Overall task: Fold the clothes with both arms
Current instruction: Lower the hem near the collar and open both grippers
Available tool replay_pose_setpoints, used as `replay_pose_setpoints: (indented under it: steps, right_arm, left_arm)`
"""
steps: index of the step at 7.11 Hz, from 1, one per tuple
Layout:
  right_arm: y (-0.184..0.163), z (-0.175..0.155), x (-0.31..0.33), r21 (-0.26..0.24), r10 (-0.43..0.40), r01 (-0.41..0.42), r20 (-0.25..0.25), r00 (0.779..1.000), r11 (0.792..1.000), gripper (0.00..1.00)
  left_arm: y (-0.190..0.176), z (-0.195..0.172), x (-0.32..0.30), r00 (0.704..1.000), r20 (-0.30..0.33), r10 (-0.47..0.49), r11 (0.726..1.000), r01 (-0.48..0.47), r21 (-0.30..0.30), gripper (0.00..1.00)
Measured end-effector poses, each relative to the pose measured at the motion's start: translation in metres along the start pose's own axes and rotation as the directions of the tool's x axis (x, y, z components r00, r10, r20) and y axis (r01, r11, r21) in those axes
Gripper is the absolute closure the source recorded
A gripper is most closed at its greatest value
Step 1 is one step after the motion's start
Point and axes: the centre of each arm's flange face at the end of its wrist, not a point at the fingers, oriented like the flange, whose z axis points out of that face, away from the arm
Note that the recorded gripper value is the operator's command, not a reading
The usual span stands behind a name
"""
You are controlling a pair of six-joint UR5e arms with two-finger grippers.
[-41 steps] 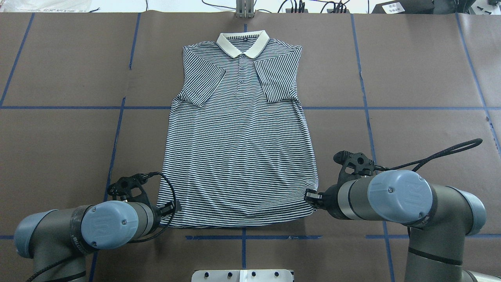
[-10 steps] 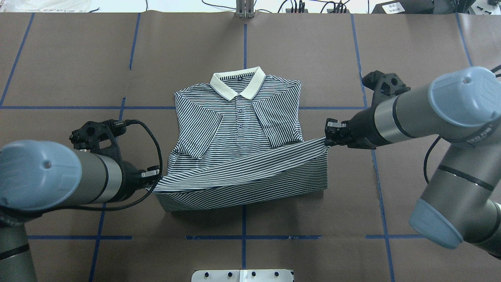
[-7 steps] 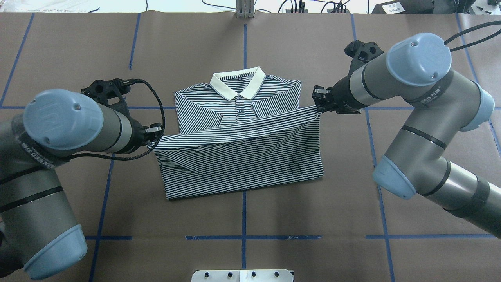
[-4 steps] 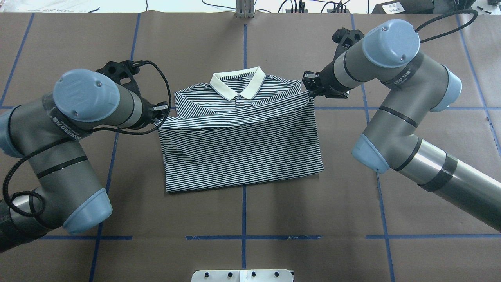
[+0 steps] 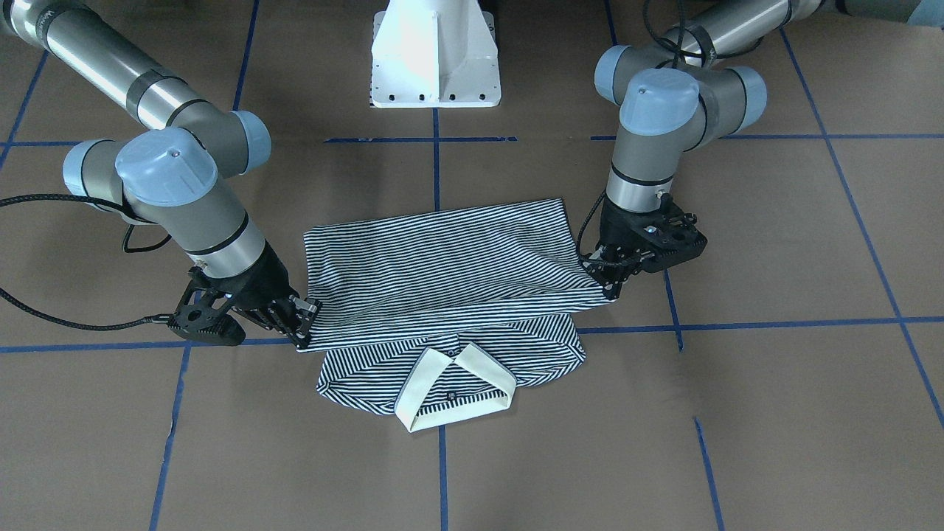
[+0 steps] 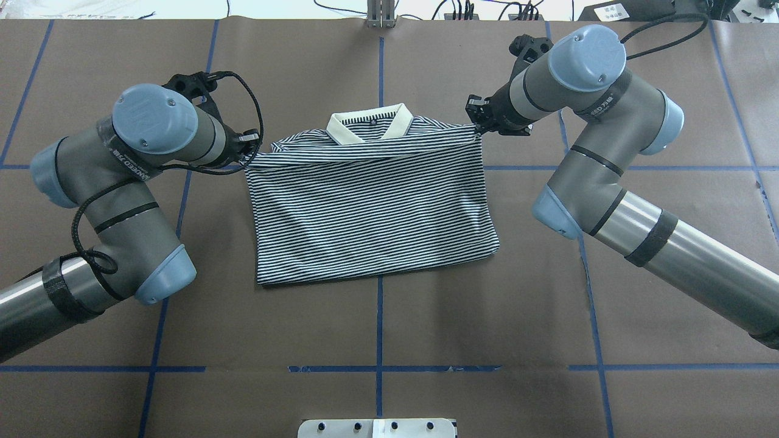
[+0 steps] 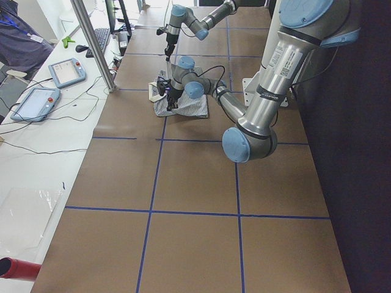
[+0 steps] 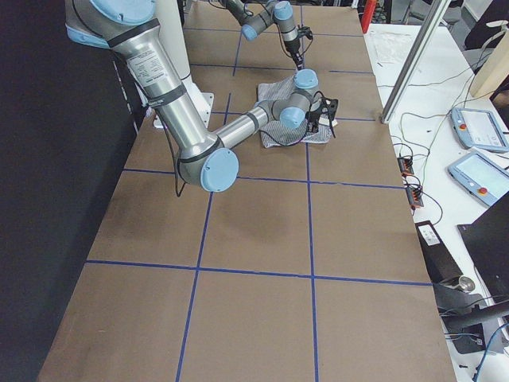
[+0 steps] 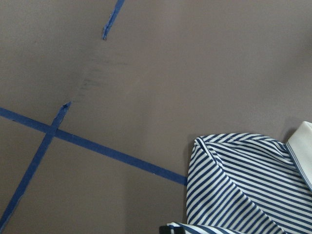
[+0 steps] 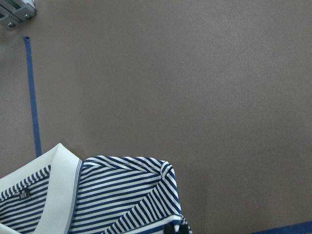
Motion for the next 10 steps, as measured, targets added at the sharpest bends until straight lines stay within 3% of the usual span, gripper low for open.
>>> replay_pose_setpoints:
  steps: [6, 7, 8, 9, 10]
  right_arm:
    - [-0.029, 0.019, -0.013, 0.015, 0.015, -0.015, -0.034, 0.999, 1.0, 1.0]
    - [-0.03, 0.019, -0.013, 0.015, 0.012, -0.011, -0.035, 0.999, 1.0, 0.63]
    - [-0.03, 0.02, -0.013, 0.015, 0.005, -0.004, -0.035, 0.999, 1.0, 0.01]
    - [-0.03, 0.02, -0.012, 0.014, -0.01, 0.011, -0.035, 0.999, 1.0, 0.0]
    - [-0.03, 0.021, -0.01, 0.014, -0.023, 0.023, -0.036, 0.999, 1.0, 0.0]
  left_arm:
    - [-0.014, 0.009, 0.021, 1.0, -0.019, -0.012, 1.0, 0.013, 0.014, 1.0]
    - [-0.015, 0.008, 0.024, 1.0, -0.023, -0.013, 1.0, 0.014, 0.015, 0.71]
    - [-0.015, 0.008, 0.025, 1.0, -0.024, -0.013, 1.0, 0.013, 0.015, 0.16]
    - [-0.015, 0.009, 0.026, 1.0, -0.023, -0.01, 1.0, 0.011, 0.015, 0.0]
    - [-0.015, 0.009, 0.026, 1.0, -0.022, -0.007, 1.0, 0.008, 0.015, 0.0]
